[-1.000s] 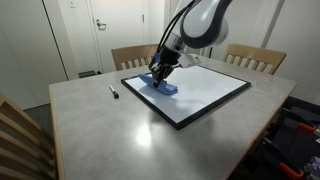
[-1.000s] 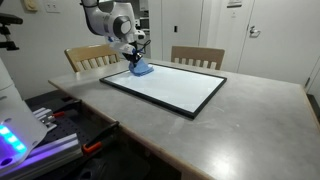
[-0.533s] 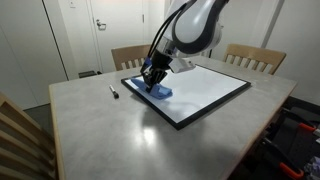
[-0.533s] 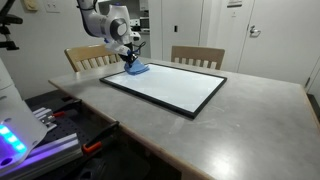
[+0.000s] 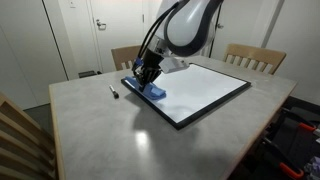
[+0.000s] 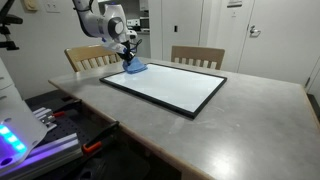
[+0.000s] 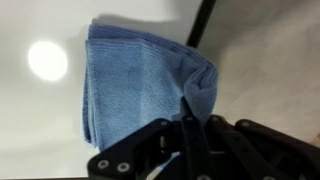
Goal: Use the cloth to wipe the white board
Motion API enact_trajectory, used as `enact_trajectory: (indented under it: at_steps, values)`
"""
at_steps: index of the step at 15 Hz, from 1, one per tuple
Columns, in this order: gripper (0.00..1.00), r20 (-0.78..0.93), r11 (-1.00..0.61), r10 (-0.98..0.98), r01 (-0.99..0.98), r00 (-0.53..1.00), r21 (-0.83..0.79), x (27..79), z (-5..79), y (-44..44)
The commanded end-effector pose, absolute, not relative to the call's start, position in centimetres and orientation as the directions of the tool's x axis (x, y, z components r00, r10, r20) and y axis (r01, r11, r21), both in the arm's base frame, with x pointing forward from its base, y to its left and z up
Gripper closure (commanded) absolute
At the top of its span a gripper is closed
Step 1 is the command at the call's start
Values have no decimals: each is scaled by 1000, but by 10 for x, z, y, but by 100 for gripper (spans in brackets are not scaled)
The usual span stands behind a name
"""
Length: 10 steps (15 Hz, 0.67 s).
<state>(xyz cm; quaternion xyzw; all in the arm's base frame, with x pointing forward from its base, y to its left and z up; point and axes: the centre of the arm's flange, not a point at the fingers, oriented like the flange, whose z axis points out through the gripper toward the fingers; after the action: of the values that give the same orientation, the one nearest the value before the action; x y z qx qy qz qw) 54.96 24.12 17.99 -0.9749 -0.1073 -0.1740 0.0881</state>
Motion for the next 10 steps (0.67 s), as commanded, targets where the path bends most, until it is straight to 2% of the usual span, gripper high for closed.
enact_trajectory:
  at_steps: [1, 10]
  values:
    - [99, 363, -971, 158, 211, 918, -113, 552, 197, 258]
    - [99, 382, -967, 215, 252, 899, -47, 535, 272, 296]
